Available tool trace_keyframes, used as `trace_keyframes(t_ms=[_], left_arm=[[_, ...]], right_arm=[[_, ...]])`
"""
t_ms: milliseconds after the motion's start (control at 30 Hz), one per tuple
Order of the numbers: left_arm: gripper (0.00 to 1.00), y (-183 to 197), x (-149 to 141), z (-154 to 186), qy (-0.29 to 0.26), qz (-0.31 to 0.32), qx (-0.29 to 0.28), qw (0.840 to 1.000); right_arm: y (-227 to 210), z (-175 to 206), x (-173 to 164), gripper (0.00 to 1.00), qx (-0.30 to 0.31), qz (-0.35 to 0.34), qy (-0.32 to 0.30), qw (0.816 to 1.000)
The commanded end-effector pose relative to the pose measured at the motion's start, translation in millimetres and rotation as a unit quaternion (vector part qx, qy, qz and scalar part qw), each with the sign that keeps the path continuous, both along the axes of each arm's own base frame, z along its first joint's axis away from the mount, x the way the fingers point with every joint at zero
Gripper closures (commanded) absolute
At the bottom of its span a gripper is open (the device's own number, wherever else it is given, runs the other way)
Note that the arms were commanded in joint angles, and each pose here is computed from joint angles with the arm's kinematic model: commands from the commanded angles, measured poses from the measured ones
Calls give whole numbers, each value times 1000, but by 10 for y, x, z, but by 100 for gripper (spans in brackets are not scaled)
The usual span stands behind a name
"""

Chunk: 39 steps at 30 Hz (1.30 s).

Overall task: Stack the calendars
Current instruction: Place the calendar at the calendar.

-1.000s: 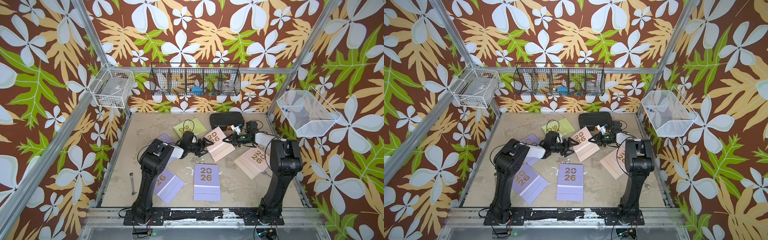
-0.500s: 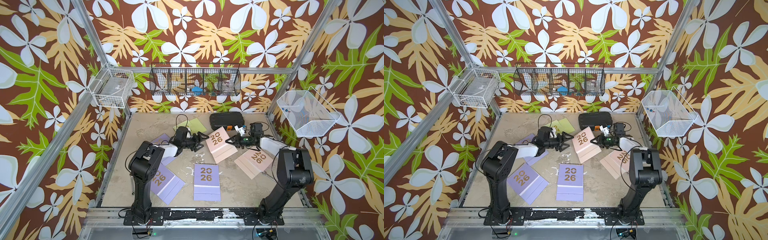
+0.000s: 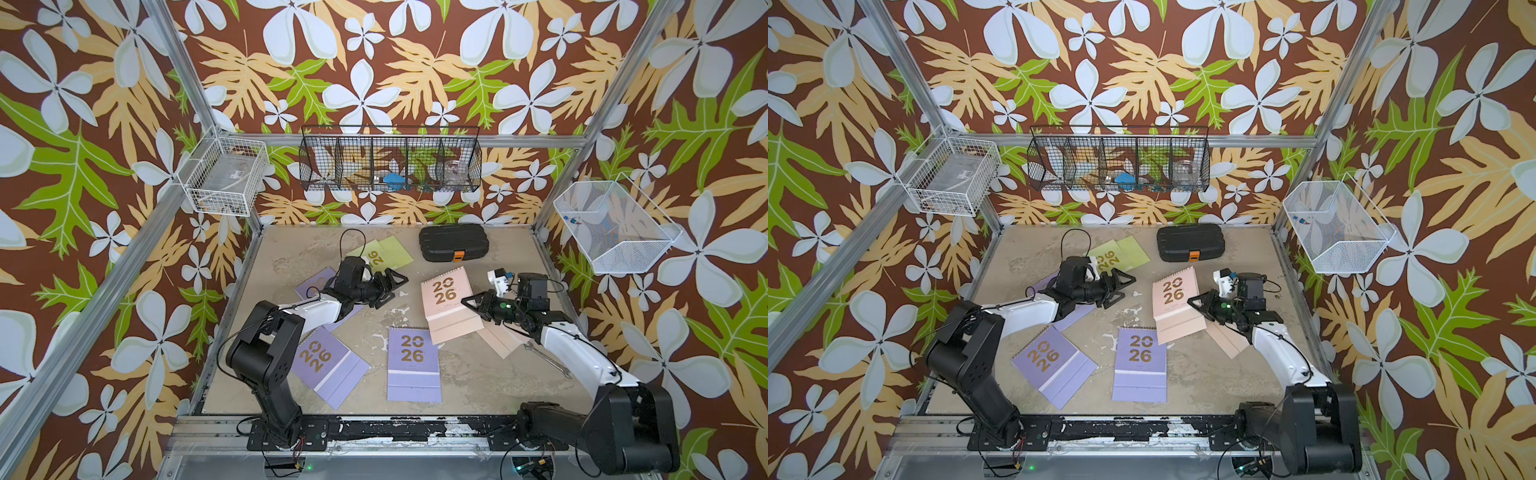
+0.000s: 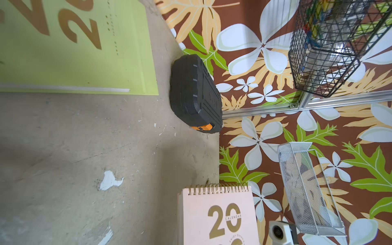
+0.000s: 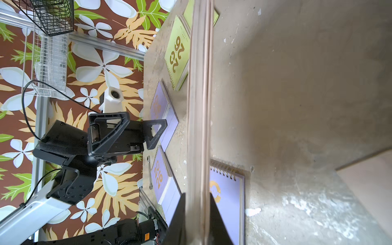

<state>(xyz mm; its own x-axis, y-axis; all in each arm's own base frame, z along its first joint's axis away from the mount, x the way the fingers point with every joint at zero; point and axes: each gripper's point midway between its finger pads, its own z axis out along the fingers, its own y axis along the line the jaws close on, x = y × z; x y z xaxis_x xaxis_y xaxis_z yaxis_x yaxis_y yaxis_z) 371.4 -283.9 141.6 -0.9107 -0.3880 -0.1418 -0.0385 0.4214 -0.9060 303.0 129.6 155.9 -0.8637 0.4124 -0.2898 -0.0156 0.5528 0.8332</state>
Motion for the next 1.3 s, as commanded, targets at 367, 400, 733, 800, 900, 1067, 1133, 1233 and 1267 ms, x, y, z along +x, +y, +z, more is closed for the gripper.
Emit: trace_keyframes(t_ms=[367,400,733,800,900,1067,1133,1233,1267], left_arm=[[10,649,-668,-236,10,62,76,995],[10,641,-714,-266,16,56,73,996],[10,691,-980,-428,43,54,44,997],[10,675,-1014,-444,47,51,34,997],[10,644,-1058,-454,52,46,21,997],[10,544,-1119,-470,57,29,8,998],[9,498,-1146,-490,60,22,3,998],[10,463,-1159,-513,61,16,3,998],[9,459,-1160,-519,62,15,2,998]], right_arm=[[556,110,-721,87,35,15,-4,999],[595,103,-768,87,45,12,-2,999],[840,33,-1028,87,95,-14,-1,995],[870,-1,-1052,87,99,-17,-1,995],[941,-26,-1083,87,110,-15,-3,994],[1049,-91,-1121,87,103,-13,-3,995],[1073,-107,-1125,87,111,-15,-4,994],[1076,-157,-1126,87,104,-18,-1,994],[1077,-171,-1132,87,104,-18,0,994]])
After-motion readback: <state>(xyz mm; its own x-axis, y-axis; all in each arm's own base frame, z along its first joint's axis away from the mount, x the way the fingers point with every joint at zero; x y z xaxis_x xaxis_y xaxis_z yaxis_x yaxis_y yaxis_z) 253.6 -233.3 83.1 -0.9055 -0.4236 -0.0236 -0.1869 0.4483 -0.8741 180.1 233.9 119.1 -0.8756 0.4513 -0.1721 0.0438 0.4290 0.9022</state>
